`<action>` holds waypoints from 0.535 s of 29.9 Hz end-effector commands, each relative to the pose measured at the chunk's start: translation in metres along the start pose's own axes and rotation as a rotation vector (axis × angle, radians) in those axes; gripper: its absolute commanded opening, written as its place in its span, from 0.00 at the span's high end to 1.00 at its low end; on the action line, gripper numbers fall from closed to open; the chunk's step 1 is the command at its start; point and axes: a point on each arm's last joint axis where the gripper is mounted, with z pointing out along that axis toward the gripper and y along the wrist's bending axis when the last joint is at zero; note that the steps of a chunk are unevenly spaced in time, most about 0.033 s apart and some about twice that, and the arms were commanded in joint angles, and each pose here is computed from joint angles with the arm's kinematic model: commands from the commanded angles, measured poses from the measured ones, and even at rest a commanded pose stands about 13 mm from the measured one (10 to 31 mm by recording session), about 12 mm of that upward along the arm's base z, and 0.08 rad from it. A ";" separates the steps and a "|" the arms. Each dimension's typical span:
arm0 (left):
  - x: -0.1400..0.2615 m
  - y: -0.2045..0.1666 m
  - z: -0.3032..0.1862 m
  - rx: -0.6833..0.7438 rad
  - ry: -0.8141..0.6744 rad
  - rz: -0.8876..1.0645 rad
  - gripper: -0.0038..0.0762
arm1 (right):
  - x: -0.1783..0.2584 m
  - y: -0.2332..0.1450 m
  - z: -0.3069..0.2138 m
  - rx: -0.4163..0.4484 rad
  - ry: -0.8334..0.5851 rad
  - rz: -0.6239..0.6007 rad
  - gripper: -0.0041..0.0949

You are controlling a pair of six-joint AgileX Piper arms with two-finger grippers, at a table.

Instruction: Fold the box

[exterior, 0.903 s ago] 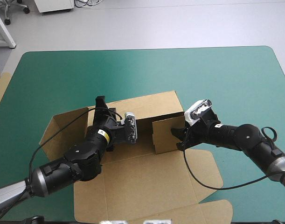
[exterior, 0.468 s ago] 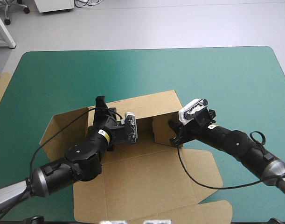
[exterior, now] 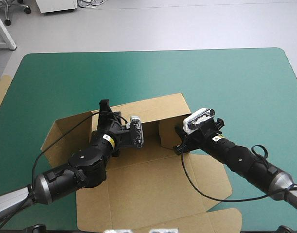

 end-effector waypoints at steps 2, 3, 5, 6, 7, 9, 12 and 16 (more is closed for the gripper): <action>-0.009 -0.017 0.002 0.133 -0.047 -0.147 0.96 | -0.018 -0.003 -0.009 0.083 -0.112 0.006 0.51; -0.009 -0.017 0.002 0.133 -0.047 -0.149 0.96 | -0.017 -0.004 -0.009 0.097 -0.117 0.012 0.51; -0.009 -0.017 0.002 0.133 -0.045 -0.151 0.96 | -0.016 -0.005 -0.008 0.116 -0.120 0.036 0.51; -0.009 -0.017 0.002 0.133 -0.045 -0.151 0.96 | -0.015 -0.004 -0.008 0.118 -0.118 0.040 0.51; -0.009 -0.017 0.002 0.133 -0.045 -0.150 0.96 | -0.015 -0.005 -0.006 0.121 -0.115 0.039 0.52; -0.009 -0.017 0.002 0.133 -0.045 -0.150 0.96 | -0.012 -0.004 -0.003 0.121 -0.101 0.045 0.52; -0.009 -0.017 0.002 0.133 -0.043 -0.152 0.96 | -0.009 -0.004 0.002 0.122 -0.078 0.063 0.52; -0.008 -0.017 0.002 0.133 -0.038 -0.153 0.96 | -0.008 -0.004 0.003 0.119 -0.071 0.066 0.55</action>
